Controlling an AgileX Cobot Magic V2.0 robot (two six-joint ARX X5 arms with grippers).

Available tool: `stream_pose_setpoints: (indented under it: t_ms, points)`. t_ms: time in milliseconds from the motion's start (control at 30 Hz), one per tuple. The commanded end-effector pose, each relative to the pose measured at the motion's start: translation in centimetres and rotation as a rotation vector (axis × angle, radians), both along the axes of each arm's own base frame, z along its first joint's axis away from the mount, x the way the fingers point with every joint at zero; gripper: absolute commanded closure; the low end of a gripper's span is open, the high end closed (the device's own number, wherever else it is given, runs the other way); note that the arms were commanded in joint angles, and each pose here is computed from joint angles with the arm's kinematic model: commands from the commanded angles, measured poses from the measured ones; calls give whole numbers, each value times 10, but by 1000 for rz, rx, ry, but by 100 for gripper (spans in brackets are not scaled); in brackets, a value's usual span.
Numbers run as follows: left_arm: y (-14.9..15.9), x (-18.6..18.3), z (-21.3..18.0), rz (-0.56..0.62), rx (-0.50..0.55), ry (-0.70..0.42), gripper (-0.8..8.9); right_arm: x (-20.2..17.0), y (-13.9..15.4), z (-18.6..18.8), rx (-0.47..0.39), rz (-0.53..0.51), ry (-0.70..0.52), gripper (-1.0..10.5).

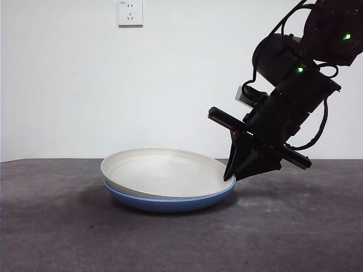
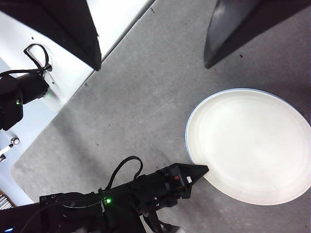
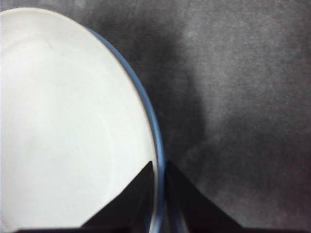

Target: Pick up the white plate, put it on the blue plate, put it on desk

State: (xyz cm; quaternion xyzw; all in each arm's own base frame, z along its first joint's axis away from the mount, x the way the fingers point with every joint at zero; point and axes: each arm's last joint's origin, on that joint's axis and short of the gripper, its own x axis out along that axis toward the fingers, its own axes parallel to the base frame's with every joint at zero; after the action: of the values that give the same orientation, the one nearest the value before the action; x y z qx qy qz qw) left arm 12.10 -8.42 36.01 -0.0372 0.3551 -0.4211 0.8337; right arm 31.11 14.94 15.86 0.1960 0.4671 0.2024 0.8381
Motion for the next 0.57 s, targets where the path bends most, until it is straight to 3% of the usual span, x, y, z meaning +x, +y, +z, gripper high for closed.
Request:
stream_pose_setpoints:
  t_ms: [33, 200, 567]
  points:
    - [-1, 0, 3, -18, -2, -13, 471, 4, 5, -1, 16, 5, 3, 929]
    - [-1, -1, 1, -18, 7, 3, 471, 2, 9, -1, 13, 15, 4, 697]
    - [-1, -1, 1, -18, 11, 9, 471, -8, 4, 36, 23, 7, -87, 685]
